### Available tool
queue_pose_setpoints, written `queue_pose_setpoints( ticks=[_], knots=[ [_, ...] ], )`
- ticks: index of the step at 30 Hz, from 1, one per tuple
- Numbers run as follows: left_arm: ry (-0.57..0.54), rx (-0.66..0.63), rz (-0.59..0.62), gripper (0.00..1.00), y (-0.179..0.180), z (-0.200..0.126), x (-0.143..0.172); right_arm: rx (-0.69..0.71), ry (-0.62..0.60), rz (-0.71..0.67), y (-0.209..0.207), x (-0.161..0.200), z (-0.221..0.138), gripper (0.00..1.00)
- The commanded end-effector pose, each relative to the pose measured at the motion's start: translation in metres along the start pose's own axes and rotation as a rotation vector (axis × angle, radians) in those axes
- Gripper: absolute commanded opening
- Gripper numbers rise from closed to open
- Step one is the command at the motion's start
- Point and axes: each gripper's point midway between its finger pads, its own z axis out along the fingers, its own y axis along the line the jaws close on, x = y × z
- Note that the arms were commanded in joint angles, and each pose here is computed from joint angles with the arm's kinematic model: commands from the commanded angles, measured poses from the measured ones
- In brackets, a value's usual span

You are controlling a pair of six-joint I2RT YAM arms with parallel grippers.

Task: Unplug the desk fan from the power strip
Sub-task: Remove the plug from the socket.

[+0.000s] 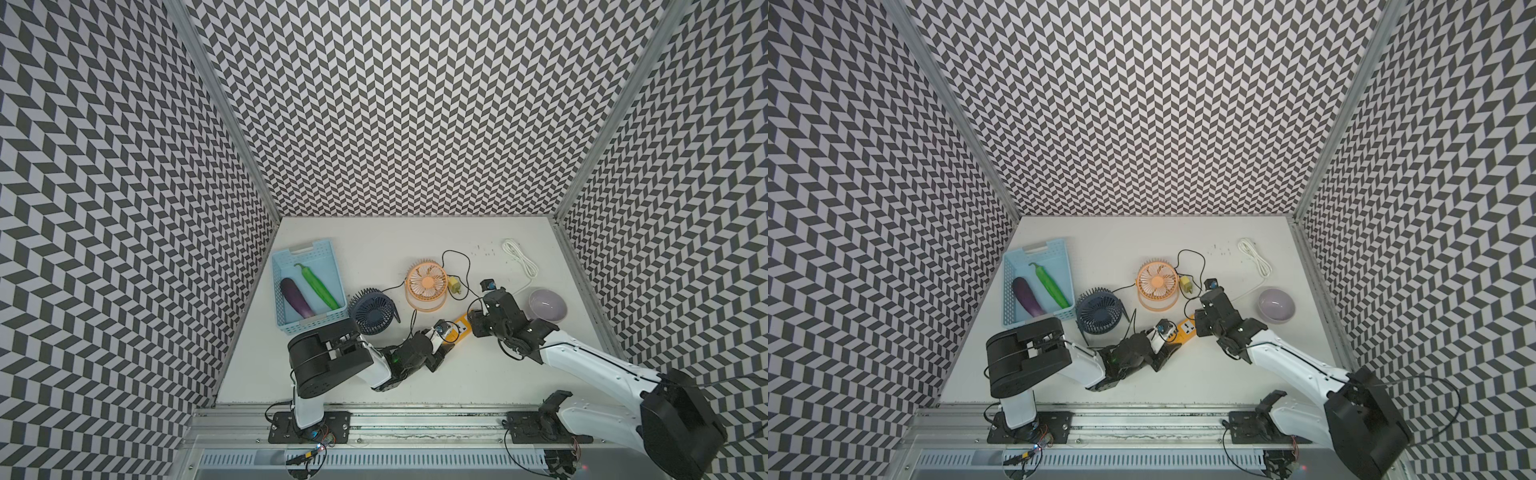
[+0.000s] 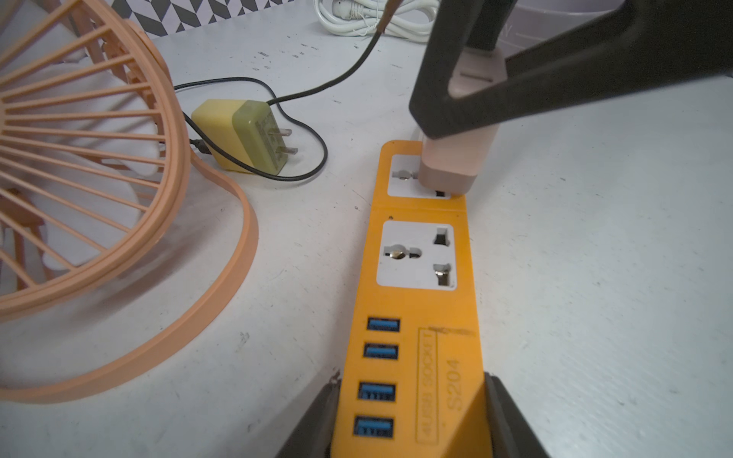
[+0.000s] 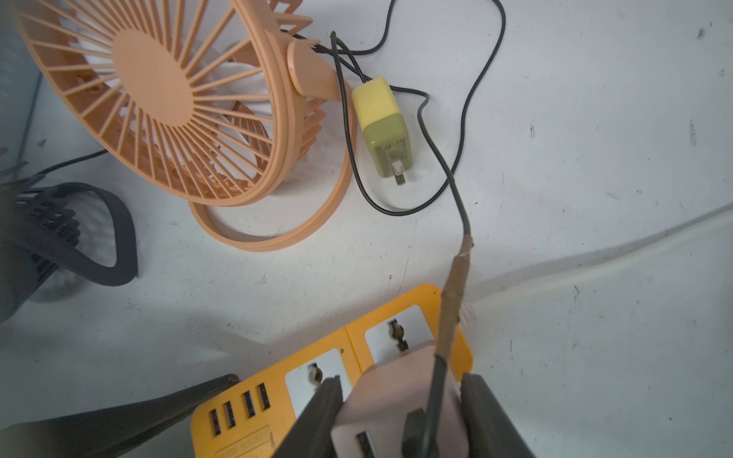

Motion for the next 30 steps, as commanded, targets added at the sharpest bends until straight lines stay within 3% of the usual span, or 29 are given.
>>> queue_pose_setpoints(
  ticks=[1,10,21,30],
  knots=[
    [0.163,0.044,0.042,0.31,-0.009,0.001,0.048,-0.227,-0.062,0.022,0.055,-0.026,-0.015,0.24],
    [0.153,0.04,0.043,0.31,-0.008,-0.001,0.045,-0.264,-0.08,0.123,0.033,-0.04,-0.016,0.24],
    [0.155,0.042,0.048,0.31,-0.009,0.001,0.045,-0.223,-0.075,0.019,0.055,-0.037,-0.018,0.24],
    [0.156,0.051,0.047,0.31,-0.011,0.001,0.045,-0.238,-0.082,0.087,0.043,-0.036,-0.017,0.24]
  ],
)
